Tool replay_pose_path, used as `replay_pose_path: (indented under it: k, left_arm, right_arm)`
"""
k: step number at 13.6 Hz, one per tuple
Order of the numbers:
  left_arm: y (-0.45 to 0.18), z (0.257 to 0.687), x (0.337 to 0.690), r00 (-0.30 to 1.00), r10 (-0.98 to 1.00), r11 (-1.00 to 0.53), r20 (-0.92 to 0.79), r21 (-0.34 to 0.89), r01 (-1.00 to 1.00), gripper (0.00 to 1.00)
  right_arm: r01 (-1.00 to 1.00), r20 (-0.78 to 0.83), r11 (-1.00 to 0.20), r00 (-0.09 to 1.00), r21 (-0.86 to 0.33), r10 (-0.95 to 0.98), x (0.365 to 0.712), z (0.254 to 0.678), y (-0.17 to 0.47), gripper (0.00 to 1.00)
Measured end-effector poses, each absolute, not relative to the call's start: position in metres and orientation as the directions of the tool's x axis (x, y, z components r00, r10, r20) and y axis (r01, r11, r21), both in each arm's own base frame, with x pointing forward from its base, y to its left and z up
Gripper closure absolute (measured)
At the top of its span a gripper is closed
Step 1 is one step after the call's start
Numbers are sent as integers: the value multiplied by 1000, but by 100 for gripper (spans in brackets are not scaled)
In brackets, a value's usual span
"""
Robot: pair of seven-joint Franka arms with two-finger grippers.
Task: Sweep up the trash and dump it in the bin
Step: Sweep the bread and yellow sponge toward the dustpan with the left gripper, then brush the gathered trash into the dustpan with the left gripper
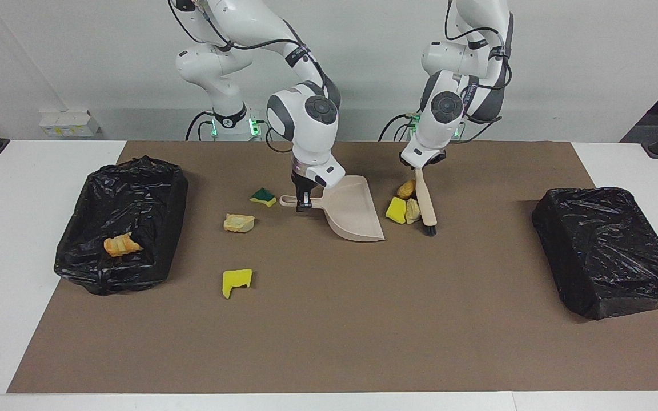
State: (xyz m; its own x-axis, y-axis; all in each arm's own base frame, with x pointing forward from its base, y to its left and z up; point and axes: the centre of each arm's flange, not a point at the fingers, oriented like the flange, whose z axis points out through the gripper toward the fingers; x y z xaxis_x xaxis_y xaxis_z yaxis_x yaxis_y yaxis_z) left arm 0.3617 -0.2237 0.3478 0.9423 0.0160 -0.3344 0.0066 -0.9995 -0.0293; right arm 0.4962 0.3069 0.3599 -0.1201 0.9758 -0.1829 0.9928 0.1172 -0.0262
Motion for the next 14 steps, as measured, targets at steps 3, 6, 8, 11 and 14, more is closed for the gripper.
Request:
replay_pose_path:
  k: [3,6,8,11,14]
  left_arm:
    - [-260,353,348,947,-1,-999,-320,48,15,74]
    - [-293,369,347,952,-26,-991,-304,132,15,74]
    - [-320,383,348,956,-58,-986,-288,166,-9,74]
    - [-344,402,335,943,21,-990,-332,123,66,74]
    - [-327,417,323,905,211,-977,-370,-53,206,74]
  right_arm:
    - [992,-183,120,-123,-28,975,497,360,305,67]
    - [993,-184,116,-120,-29,976,498,359,302,67]
    - [993,-184,112,-116,-31,976,499,358,300,67]
    - [993,-185,112,-116,-31,976,499,358,300,67]
    - [993,-184,112,-116,-31,976,499,358,300,67]
